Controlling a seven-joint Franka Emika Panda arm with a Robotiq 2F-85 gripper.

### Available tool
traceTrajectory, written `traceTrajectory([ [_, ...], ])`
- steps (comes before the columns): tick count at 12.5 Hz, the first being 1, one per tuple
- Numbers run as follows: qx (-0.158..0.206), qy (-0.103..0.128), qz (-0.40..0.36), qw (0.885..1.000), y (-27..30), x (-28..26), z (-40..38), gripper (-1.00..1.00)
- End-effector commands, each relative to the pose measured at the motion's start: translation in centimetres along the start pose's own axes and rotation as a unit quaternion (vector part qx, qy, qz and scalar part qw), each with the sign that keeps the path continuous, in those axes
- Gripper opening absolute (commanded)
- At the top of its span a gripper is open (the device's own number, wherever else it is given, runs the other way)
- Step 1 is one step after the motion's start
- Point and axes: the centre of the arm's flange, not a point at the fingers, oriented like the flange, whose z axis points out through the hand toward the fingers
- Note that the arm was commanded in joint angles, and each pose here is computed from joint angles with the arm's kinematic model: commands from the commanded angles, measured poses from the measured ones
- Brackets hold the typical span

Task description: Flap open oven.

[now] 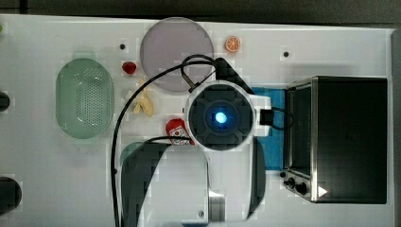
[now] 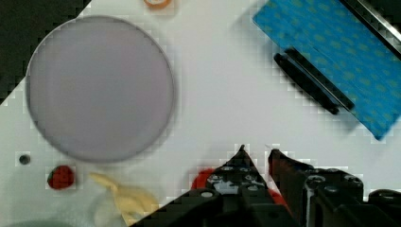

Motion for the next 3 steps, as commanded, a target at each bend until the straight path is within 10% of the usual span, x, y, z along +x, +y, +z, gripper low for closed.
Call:
traceTrajectory([
  [1,-0.011,-0.027,0.033,0.999,0.6,-0.1,-2.4,-0.65],
  [3,-0.011,-0.028,0.039,0.999,1.0,0.6,-6.2,-0.65],
])
